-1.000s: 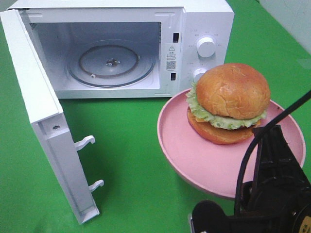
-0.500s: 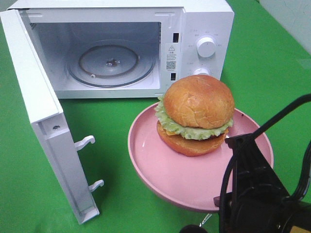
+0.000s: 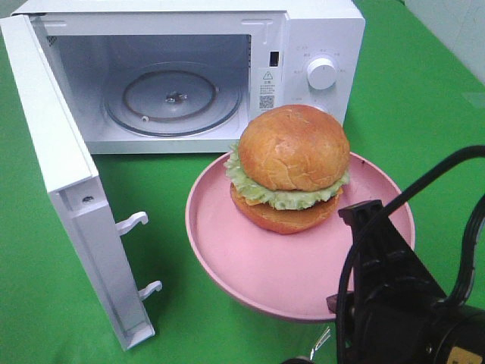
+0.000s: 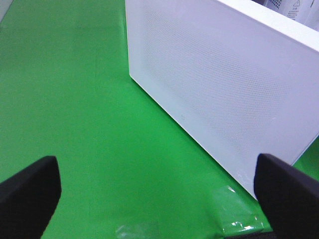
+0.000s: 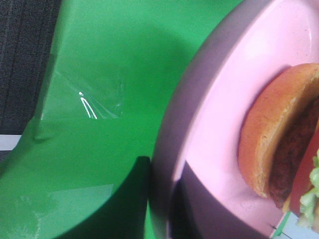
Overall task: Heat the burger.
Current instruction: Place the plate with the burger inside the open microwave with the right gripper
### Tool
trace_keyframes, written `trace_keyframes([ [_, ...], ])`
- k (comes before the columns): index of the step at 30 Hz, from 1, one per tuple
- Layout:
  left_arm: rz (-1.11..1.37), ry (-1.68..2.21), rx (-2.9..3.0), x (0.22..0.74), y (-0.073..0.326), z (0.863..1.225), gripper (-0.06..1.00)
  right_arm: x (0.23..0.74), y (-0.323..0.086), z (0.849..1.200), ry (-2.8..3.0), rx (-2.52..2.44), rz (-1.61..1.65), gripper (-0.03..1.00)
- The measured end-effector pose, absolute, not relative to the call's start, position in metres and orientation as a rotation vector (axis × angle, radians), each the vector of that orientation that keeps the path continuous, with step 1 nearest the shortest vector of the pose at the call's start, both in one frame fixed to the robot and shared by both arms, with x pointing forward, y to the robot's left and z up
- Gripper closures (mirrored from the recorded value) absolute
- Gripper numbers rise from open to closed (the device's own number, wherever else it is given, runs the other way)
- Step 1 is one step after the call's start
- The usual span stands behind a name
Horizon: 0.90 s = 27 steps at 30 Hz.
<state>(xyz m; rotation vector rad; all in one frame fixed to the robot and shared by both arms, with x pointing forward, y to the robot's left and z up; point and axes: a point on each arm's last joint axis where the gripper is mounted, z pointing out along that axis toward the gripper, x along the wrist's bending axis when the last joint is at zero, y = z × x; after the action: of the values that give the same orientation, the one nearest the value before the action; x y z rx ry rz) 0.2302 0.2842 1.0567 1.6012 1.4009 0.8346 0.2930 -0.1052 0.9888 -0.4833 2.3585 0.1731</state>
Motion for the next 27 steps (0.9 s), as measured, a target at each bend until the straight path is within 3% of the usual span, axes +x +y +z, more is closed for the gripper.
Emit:
trace_keyframes([
  [27,0.835,1.401,1.601,0.230,0.284,1.057,-0.02,0.379,-0.121,0.991,2.306,-0.522,0.236,0.87],
])
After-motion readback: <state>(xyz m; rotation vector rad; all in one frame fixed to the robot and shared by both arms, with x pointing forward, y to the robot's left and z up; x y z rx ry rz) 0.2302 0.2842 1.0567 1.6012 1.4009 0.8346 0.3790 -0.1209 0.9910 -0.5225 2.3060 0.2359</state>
